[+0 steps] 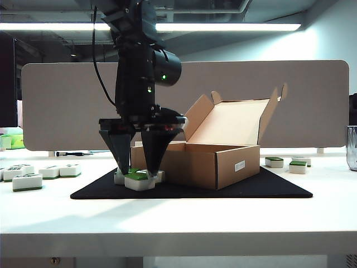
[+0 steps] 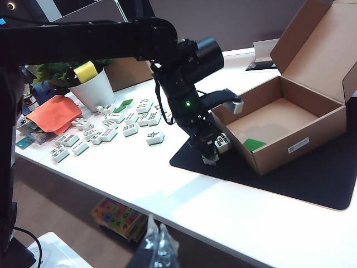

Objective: Pick up four mahjong tiles and put them into the paper box.

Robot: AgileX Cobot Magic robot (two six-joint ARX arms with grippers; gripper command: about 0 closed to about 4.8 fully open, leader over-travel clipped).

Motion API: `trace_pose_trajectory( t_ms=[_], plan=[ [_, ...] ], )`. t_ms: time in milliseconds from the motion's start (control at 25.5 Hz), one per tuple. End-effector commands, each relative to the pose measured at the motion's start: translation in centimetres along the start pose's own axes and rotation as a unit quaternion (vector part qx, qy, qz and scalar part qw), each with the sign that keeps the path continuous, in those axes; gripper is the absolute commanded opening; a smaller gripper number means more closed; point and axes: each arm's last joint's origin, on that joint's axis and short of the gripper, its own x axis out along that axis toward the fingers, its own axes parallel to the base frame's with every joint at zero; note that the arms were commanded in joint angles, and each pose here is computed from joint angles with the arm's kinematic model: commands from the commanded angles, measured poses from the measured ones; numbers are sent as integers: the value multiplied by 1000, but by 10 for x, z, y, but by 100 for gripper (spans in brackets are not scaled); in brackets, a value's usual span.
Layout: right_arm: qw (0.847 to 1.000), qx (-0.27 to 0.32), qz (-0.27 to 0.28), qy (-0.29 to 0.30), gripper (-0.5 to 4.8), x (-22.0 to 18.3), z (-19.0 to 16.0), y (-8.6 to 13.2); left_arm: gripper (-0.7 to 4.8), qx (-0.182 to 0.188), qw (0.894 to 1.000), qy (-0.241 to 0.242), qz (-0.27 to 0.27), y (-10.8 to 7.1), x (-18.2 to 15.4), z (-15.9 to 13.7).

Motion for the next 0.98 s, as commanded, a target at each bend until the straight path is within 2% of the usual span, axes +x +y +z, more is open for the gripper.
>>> trace_pose_trajectory(
  t_ms=[39,354,550,629,825,864,982],
  plan=[
    [1000,-11,1,-9,-1,-2,0,2,340,1,1000,8,-2,0,12,3],
    [1000,-10,1,-9,-1,-2,0,2,169,1,1000,15,-3,0,21,6],
    [1000,-10,1,-9,-1,-2,0,2,169,1,999,32,-4,-1,-1,-5],
    [1000,-11,1,-9,-1,-2,0,2,169,1,1000,24,-4,-1,-13,-9],
    [1000,-11,1,-9,-1,-2,0,2,169,1,999,-47,2,-1,-51,-13],
    [1000,-10,1,-9,-1,-2,0,2,169,0,995,-101,6,-1,-65,-10],
    [1000,-10,1,-9,-1,-2,0,2,169,-2,984,-180,12,0,-73,2]
  ],
)
